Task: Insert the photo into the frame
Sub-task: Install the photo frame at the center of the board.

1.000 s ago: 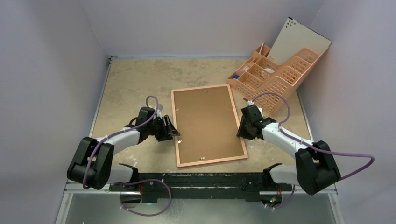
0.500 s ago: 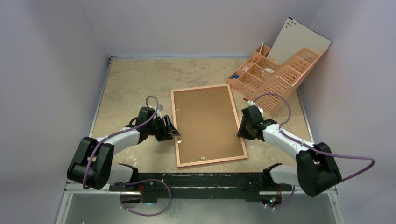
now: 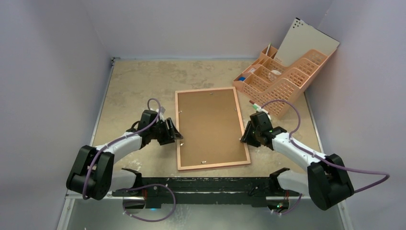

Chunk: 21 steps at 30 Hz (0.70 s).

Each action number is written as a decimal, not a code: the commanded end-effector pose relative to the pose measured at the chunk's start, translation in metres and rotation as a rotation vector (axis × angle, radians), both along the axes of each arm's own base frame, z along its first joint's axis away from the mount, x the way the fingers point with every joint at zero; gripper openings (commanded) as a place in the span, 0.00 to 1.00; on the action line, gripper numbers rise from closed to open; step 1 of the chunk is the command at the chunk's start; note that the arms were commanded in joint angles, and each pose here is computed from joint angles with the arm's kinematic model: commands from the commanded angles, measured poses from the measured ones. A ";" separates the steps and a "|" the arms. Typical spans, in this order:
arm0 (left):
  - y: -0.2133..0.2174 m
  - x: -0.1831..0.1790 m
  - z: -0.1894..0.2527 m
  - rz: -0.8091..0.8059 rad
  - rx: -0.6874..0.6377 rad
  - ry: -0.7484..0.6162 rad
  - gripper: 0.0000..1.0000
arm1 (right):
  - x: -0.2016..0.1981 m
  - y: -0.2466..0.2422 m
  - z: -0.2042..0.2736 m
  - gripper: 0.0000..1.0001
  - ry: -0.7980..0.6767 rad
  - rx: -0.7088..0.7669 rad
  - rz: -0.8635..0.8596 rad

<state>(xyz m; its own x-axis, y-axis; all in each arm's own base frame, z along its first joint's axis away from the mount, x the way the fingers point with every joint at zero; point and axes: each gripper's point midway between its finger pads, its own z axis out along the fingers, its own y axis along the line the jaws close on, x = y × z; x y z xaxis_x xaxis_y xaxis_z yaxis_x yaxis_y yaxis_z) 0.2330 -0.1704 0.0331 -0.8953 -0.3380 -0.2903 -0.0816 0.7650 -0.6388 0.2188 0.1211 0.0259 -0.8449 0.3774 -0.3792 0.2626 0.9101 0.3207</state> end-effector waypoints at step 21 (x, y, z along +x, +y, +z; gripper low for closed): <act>0.001 -0.014 -0.001 0.014 -0.057 -0.054 0.54 | 0.019 -0.008 -0.028 0.28 -0.088 0.002 -0.147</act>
<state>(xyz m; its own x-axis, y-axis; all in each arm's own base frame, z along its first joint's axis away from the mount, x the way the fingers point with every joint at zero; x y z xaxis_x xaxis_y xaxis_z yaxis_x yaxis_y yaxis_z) 0.2248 -0.1674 0.0320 -0.8739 -0.3563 -0.3306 -0.0566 0.7501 -0.6589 0.2361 0.1268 0.0189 -0.8010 0.4260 -0.4207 0.2819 0.8883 0.3627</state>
